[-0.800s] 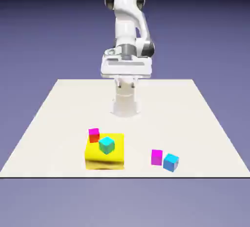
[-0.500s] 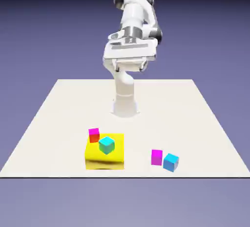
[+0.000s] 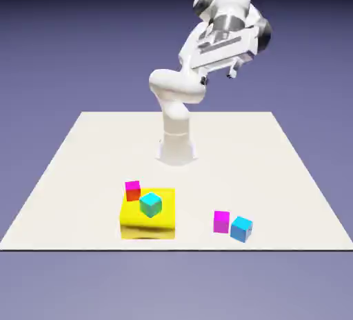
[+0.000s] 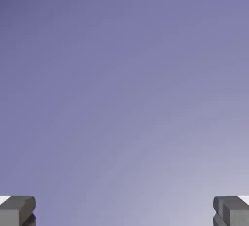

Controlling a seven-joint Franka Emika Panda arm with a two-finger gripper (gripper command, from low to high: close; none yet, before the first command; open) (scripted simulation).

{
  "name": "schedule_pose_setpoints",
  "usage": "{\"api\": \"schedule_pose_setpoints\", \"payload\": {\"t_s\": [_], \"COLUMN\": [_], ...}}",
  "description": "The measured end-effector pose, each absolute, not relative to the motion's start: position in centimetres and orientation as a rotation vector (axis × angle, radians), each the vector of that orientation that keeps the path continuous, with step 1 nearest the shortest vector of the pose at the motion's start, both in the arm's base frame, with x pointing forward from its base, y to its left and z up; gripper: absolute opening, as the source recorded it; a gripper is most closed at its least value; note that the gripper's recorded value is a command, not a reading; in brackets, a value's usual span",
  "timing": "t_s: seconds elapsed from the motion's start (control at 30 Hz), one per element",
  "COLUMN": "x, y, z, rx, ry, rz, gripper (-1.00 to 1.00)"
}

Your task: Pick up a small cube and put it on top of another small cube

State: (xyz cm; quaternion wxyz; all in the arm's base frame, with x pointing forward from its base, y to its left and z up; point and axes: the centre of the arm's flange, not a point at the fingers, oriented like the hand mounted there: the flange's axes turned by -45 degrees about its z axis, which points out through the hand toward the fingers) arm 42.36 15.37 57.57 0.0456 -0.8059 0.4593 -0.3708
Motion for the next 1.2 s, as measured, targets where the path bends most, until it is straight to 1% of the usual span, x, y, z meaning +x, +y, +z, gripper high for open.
{"api": "schedule_pose_setpoints", "payload": {"t_s": [0.17,0.37,0.67,0.9,0.97,1.07,1.1,1.17,1.2], "x": [44.5,47.7,51.8,52.5,52.5,51.6,51.3,51.3,51.7], "y": [19.5,23.5,26.2,25.8,25.8,24.4,24.1,24.0,24.5], "z": [54.3,47.5,32.5,18.8,18.2,12.8,11.7,11.7,13.5], "rx": [-2.360,-2.228,-1.956,-1.631,-1.615,-1.617,-1.617,-1.617,-1.617], "ry": [1.669,2.013,2.597,3.098,3.119,3.118,3.118,3.118,3.118], "rz": [-1.043,-0.905,-0.638,-0.373,-0.361,-0.360,-0.360,-0.362,-0.363], "gripper": [0.00,0.00,0.00,0.00,0.00,0.00,-1.00,-1.00,-1.00]}}
